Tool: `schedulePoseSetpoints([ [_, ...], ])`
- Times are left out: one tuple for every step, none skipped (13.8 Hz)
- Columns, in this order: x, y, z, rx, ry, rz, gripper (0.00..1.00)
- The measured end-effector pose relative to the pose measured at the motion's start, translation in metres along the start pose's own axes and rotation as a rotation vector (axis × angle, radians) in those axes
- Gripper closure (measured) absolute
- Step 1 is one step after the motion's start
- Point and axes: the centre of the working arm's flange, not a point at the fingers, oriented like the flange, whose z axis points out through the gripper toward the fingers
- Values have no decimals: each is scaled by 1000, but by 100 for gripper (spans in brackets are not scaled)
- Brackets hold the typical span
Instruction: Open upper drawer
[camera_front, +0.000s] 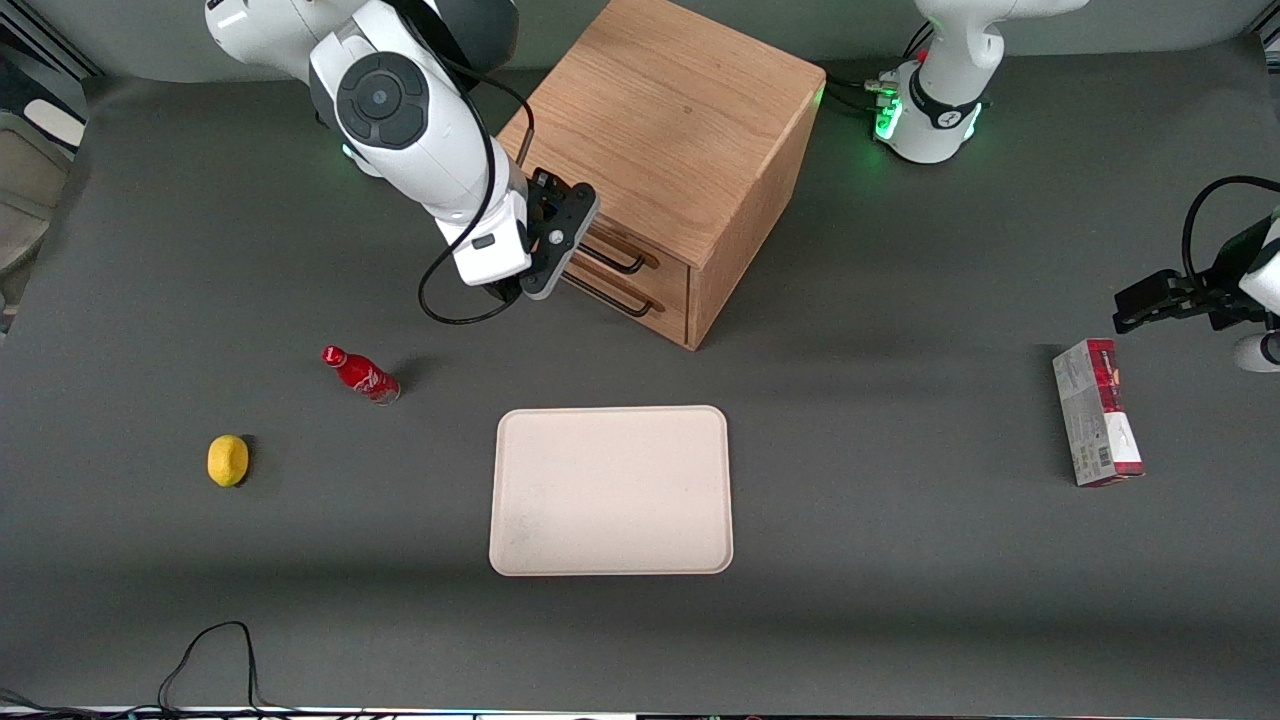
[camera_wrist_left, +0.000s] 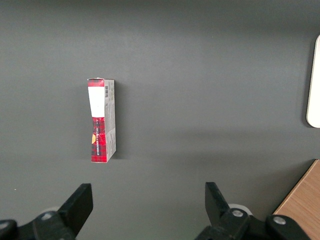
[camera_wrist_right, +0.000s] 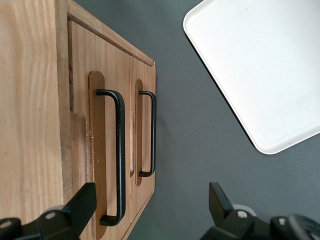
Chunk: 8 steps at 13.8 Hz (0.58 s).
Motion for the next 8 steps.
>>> schedulePoseSetpoints([
  [0, 0, 4, 1, -3, 0, 0],
  [0, -1, 9, 1, -2, 0, 0],
  [0, -1, 15, 1, -3, 0, 0],
  [0, -1, 21, 1, -3, 0, 0],
  [1, -3, 26, 0, -2, -3, 0],
  [2, -8, 32, -1, -3, -10, 0],
  [3, -12, 38, -2, -4, -17, 0],
  [4, -14, 44, -3, -4, -20, 0],
])
